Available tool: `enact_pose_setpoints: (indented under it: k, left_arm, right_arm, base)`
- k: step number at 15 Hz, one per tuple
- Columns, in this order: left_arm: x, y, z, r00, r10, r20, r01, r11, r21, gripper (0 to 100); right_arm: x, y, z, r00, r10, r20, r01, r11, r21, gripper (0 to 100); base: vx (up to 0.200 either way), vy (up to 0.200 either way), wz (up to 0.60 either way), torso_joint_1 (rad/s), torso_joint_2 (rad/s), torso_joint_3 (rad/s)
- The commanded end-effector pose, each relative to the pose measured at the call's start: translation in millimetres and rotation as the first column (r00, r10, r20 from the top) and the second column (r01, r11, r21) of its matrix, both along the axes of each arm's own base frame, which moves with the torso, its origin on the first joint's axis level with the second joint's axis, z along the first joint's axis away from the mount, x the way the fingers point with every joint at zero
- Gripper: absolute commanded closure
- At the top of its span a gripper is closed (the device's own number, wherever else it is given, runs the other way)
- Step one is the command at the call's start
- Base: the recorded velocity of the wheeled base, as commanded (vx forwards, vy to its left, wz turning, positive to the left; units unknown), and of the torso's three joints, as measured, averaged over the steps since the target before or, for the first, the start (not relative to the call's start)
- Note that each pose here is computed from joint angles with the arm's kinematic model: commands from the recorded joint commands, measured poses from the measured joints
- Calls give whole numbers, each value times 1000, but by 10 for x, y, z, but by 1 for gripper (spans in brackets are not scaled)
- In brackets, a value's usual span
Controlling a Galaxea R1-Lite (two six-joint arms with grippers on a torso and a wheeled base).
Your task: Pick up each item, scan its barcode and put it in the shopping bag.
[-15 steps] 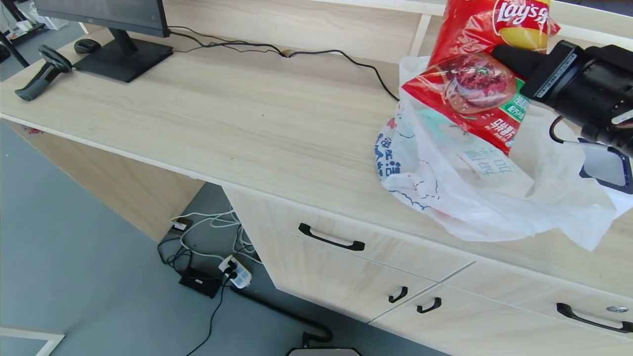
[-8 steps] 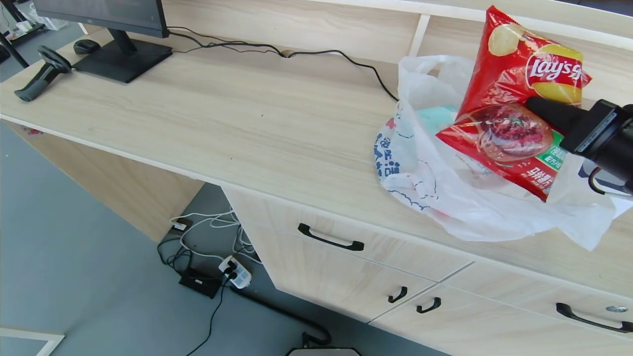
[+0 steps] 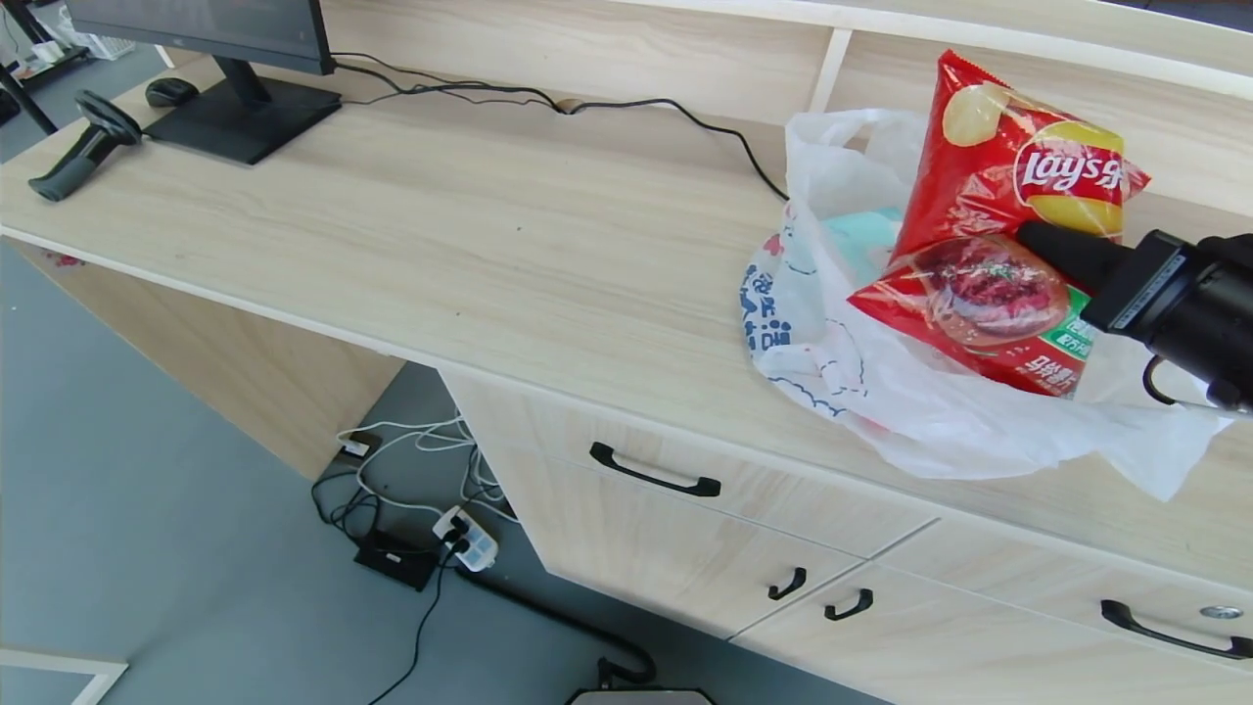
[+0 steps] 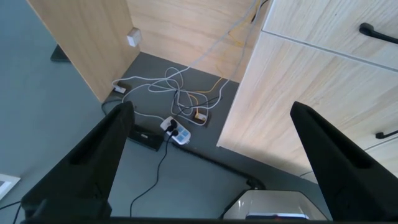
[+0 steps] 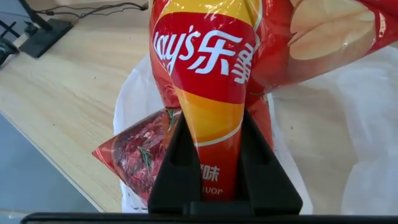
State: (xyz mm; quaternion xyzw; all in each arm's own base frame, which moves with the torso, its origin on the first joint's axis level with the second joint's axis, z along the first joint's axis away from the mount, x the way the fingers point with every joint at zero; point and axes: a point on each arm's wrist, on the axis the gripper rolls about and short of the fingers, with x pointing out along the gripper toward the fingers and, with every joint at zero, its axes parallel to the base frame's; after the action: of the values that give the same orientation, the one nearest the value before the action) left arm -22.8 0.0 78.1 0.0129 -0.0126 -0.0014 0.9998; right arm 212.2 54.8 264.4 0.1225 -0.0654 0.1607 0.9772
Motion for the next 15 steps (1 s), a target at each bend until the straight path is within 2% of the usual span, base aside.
enact_pose_setpoints:
  k: [1,8,12,14,15]
  left_arm:
    - [0,0,-1,1000,0,-1,0,1000,-1,0]
    - [1,0,0,1000,-1,-2,1,1000,0,0]
    - [1,0,1,1000,0,-1,0,1000,-3,0]
    - [1,0,0,1000,0,-2,0,1000,-3,0]
    - [0,0,-1,1000,0,-1,0,1000,-1,0]
  right_arm:
    - [42,8,-26,1000,-2,-13,2,1000,-3,100]
    - [216,31,-62,999,-17,-27,16,1000,-19,100]
    - [315,-299,-23,983,-183,21,183,983,-2,100]
    - [310,-333,-24,980,-197,36,197,980,1,100]
    - [273,-320,-73,980,-194,41,196,979,-54,100]
  base:
    - [0,0,0,0,0,0]
    - [0,0,0,0,0,0]
    - [0,0,0,0,0,0]
    - [0,0,0,0,0,0]
    - [0,0,0,0,0,0]
